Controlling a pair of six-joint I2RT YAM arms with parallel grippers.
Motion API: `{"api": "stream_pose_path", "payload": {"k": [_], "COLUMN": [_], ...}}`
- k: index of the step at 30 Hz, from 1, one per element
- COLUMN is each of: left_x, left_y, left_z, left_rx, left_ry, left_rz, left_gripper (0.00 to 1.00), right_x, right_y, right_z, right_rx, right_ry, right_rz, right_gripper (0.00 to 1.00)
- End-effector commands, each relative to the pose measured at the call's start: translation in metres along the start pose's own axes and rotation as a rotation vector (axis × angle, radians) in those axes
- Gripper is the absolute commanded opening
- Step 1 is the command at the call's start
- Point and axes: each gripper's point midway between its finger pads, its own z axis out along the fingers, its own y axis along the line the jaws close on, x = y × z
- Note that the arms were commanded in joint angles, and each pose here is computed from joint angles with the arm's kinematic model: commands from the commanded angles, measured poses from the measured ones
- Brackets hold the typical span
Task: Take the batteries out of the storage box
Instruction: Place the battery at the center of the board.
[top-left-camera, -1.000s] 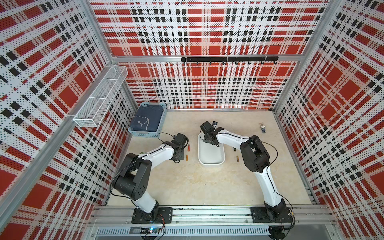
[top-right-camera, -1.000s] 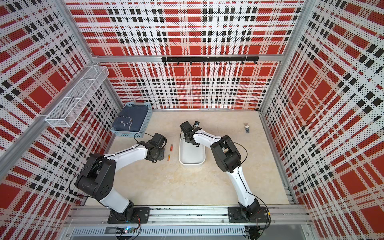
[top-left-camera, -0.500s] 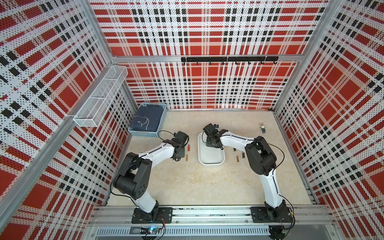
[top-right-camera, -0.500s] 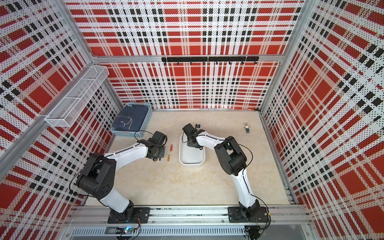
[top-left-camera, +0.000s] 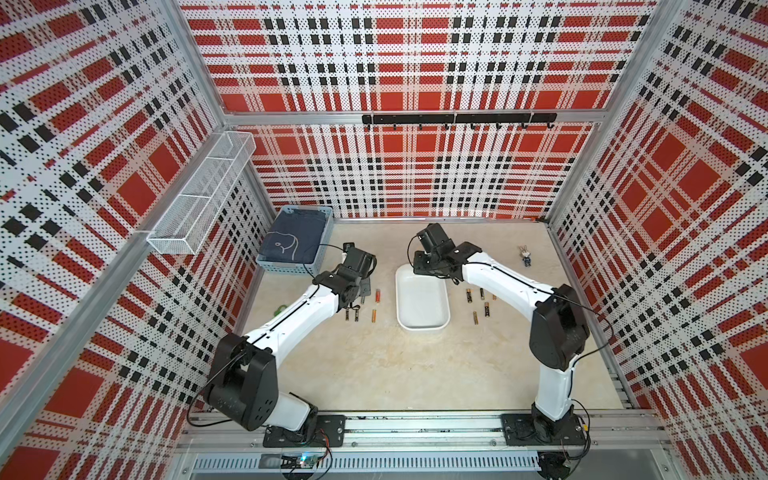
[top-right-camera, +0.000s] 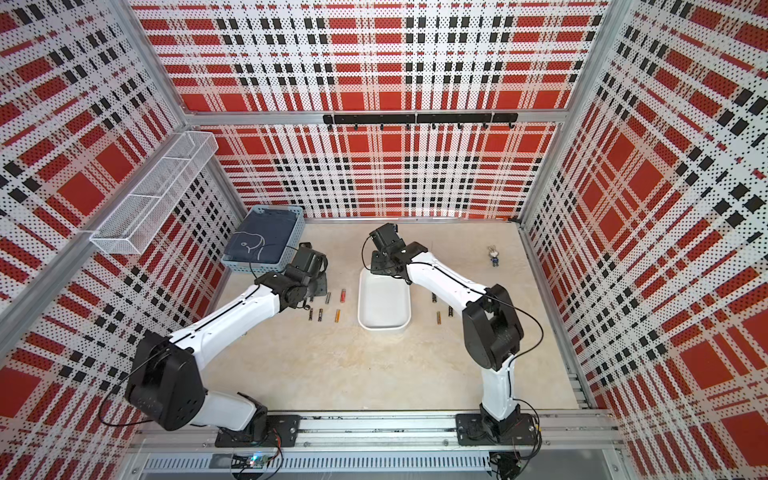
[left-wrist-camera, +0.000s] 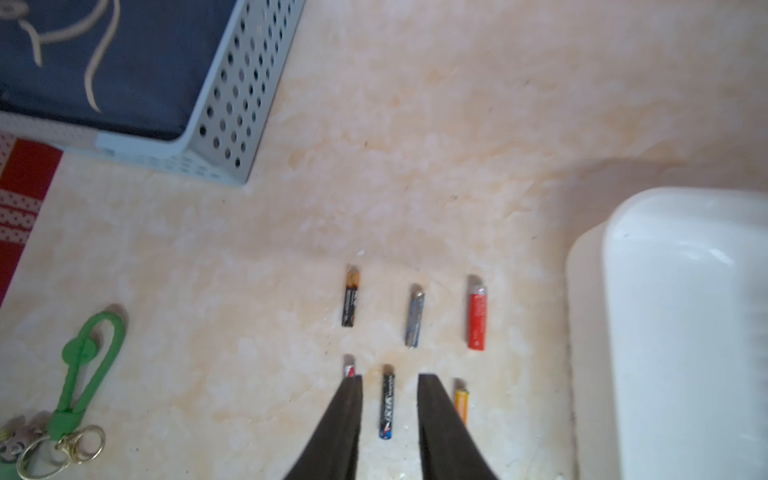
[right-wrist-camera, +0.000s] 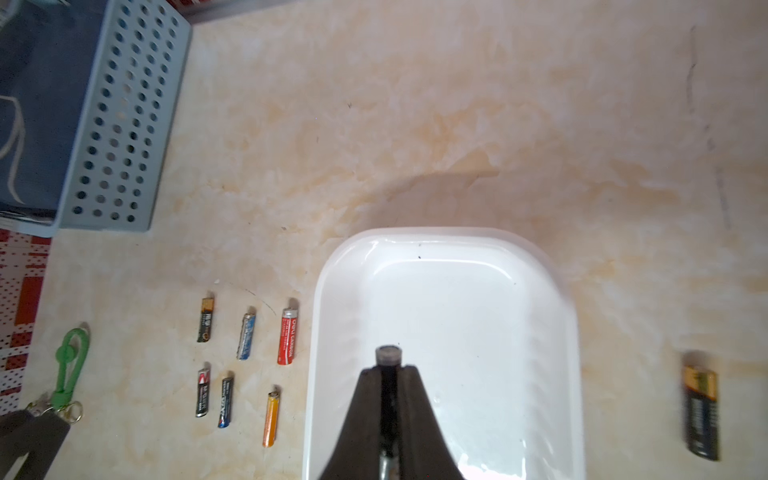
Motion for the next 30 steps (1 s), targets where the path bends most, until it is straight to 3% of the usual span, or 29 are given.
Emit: {"api": "stream_pose_path", "payload": {"k": [1, 5, 8, 11, 15, 19, 22, 25, 30], "left_x": [-0.038, -0.056, -0.051, -0.034, -0.002, 0.021, 0.021, 0.003, -0.028], "left_y": [-0.035, -0.109, -0.160, -0.197, -0.239, -0.265, -0.260, -0.228, -0.116], "left_z": [-0.040, -0.092, -0.119, -0.125, -0.114, -0.104, -0.091, -0.085, -0.063], "left_rx": [0.075, 0.375, 0.611, 0.757, 0.859, 0.849, 0.771, 0.651, 0.413], "left_ry": [-0.151, -0.305, -0.344, -0.343, -0.275, -0.253, -0.252, -0.315, -0.425], "left_rz": [-0.004, 0.025, 0.053, 0.109, 0.184, 0.252, 0.238, 0.159, -0.100], "left_gripper": [0.29, 0.54, 0.59, 0.67, 0.75, 0.79, 0.79, 0.79, 0.79], "right_x": [-0.005, 0.013, 0.036, 0.063, 0.101, 0.125, 0.136, 0.141, 0.147], "right_y": [-0.041, -0.120, -0.186, -0.231, -0.259, -0.269, -0.275, -0.279, -0.284], "right_z": [-0.032, -0.052, -0.064, -0.071, -0.061, -0.045, -0.034, -0.024, -0.011], "right_rx": [0.088, 0.243, 0.417, 0.503, 0.539, 0.557, 0.571, 0.576, 0.588], "right_ry": [-0.011, 0.019, 0.056, 0.099, 0.162, 0.215, 0.240, 0.248, 0.262], "right_rz": [-0.038, 0.013, 0.027, 0.081, 0.126, 0.132, 0.132, 0.131, 0.130], "right_gripper": [0.00, 0.00, 0.00, 0.00, 0.00, 0.00, 0.00, 0.00, 0.00]}}
